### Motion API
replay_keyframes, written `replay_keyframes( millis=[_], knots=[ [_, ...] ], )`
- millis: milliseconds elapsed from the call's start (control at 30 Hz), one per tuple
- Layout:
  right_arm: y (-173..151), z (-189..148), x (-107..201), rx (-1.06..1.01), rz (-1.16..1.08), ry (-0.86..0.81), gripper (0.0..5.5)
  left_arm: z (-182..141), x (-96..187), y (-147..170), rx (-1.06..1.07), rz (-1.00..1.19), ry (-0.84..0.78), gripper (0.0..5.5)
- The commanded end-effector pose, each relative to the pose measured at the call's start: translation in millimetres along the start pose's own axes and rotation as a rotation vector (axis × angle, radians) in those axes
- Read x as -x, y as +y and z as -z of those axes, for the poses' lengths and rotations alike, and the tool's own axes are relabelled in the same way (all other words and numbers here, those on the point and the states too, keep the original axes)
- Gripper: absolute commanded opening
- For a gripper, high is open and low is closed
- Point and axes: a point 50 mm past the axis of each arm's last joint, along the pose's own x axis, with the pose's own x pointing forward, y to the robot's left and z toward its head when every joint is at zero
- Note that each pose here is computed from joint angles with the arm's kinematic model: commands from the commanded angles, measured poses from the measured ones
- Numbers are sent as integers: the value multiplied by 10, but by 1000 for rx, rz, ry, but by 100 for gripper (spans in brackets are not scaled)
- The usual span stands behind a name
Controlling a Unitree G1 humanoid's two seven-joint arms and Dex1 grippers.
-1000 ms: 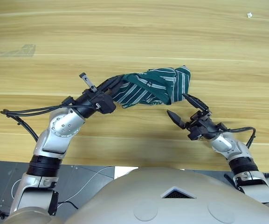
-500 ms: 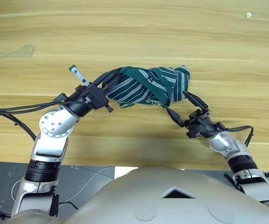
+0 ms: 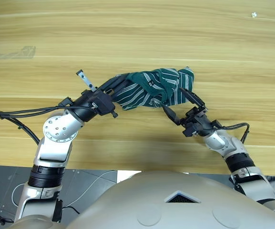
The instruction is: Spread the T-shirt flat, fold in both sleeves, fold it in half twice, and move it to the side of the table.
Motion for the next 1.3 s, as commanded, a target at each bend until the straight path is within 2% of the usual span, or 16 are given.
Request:
replay_keyframes(
  millis=[33, 300, 467, 567, 667, 900, 1100, 1300],
  knots=[
    [76, 12, -2, -51, 24, 34, 391, -30, 8, 18, -20, 2, -4, 1],
    [247, -215, 94, -455, 96, 72, 391, -56, -6, 95, -42, -29, -12, 1],
    [218, -463, 205, -985, 132, 141, 391, -63, 14, 118, -49, -42, -6, 1],
    [154, -470, 161, -1271, 228, 194, 391, -81, -9, 108, -50, -38, -17, 1],
    [121, -412, 126, -1436, 323, 244, 391, -114, -20, 111, -52, -34, -31, 1],
    [127, -353, 39, -1407, 331, 294, 391, -236, -33, 54, -56, -17, -78, 1],
    [216, -422, 5, -1375, 254, 301, 391, -287, -52, 29, -64, 1, -94, 1],
    [268, -446, 4, -1164, 145, 318, 391, -293, -89, 7, -63, 8, -94, 1]
  ],
)
